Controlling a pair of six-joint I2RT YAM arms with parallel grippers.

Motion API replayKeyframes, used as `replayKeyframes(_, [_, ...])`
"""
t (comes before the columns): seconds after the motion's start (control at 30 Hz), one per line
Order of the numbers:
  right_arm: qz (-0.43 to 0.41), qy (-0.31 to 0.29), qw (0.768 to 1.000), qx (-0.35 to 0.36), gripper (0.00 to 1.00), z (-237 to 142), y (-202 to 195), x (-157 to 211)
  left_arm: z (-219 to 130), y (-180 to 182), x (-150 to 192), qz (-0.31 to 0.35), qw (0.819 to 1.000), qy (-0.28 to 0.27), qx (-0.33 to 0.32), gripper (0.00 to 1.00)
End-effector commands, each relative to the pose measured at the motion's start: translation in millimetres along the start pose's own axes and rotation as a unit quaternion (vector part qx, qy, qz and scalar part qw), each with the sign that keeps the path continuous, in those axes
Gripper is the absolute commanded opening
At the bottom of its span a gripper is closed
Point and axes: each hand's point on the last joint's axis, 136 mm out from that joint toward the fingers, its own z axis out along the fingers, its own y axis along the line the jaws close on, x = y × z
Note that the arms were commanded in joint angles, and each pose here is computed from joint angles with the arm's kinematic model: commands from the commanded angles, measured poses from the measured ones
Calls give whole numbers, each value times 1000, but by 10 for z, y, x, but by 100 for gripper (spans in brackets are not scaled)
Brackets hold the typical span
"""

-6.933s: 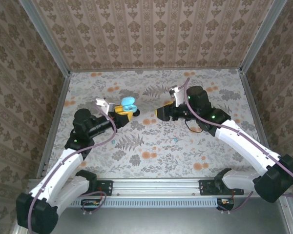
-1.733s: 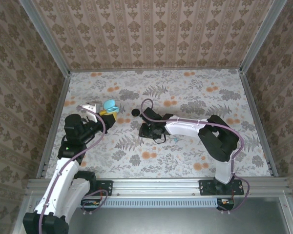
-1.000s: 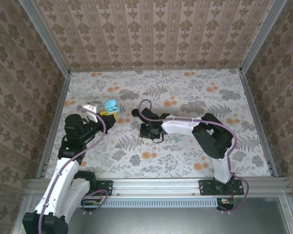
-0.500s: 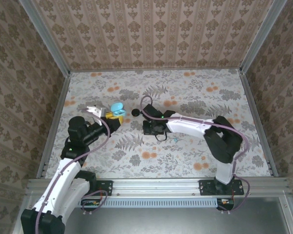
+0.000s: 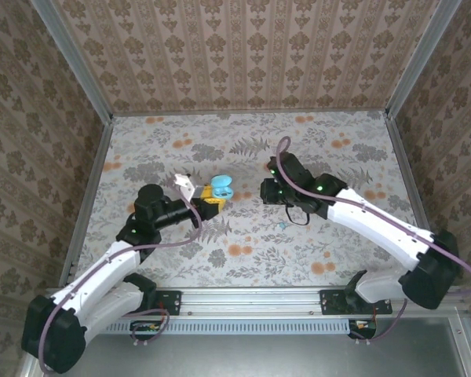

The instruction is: Insert the wireless bluetooth earbuds into the charging case

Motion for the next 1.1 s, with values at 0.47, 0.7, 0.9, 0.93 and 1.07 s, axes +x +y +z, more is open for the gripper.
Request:
replayKeyframes(0.47, [-30, -6, 994, -109, 14, -424, 608, -66, 321, -193, -380, 102, 993, -45, 27, 19])
replayKeyframes(0.7, [-35, -15, 991, -126, 14, -487, 747, -109, 338, -206, -378, 104, 993, -43, 27, 19])
replayKeyframes(0.9, [-39, -22, 989, -138, 14, -556, 854, -143, 353, -209, -378, 104, 993, -42, 27, 19])
replayKeyframes(0.93, [-41, -23, 989, -141, 13, -566, 878, -148, 355, -214, -369, 104, 993, -41, 28, 19])
replayKeyframes(1.07, [-47, -24, 987, -149, 13, -605, 960, -163, 358, -222, -356, 102, 994, -40, 29, 19])
